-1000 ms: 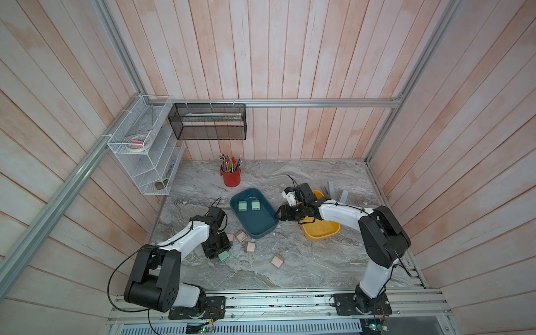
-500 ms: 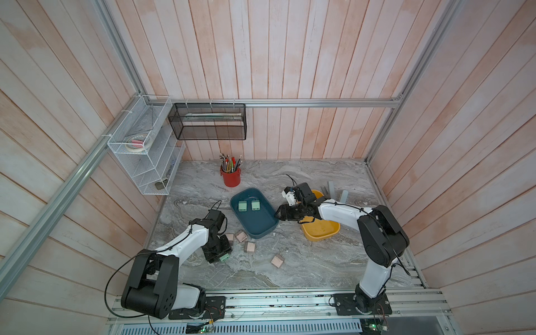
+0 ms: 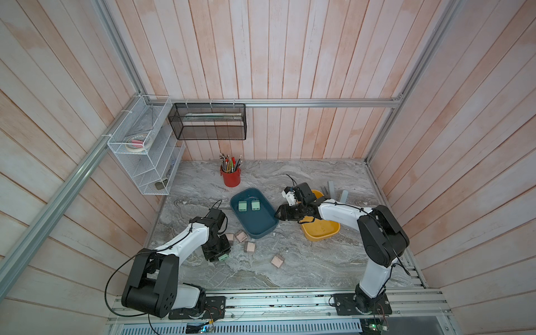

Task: Place the plugs by color into the storage box
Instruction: Pick up the plug from the center of the board, then place the plug in the storage box.

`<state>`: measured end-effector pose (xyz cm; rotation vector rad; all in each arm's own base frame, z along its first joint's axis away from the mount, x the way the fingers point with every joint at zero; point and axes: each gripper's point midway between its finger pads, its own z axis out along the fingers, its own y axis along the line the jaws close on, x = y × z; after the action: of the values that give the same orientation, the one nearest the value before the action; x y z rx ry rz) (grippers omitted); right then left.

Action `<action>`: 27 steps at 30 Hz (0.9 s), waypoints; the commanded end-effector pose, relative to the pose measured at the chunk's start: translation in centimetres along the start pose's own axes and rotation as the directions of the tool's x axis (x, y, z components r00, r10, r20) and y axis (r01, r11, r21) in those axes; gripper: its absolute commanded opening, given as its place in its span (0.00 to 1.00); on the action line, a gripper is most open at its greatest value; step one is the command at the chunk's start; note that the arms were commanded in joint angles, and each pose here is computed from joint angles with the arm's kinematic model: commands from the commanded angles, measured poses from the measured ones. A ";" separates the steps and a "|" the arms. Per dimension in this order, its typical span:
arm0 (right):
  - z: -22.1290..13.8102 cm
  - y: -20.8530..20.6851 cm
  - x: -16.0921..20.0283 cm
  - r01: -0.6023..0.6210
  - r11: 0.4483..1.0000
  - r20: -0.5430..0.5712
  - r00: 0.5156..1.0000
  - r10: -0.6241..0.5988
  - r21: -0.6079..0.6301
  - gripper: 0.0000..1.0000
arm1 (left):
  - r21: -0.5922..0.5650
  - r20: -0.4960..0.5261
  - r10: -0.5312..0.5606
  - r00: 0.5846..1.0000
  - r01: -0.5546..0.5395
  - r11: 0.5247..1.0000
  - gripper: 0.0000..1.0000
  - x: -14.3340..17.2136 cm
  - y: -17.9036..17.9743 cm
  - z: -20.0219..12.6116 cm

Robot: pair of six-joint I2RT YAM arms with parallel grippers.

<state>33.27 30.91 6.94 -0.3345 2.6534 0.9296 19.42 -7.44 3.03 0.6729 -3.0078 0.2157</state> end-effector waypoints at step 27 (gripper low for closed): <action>-2.4 -0.5 -2.8 -0.029 0.999 0.077 0.997 0.027 0.022 0.59 | 0.155 0.184 0.197 0.963 -0.226 0.962 0.45 -11.9 -16.5 -8.1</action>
<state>35.53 30.22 8.65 -0.2882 2.6060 0.9230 36.30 -13.05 11.82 0.4118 -3.2586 0.3108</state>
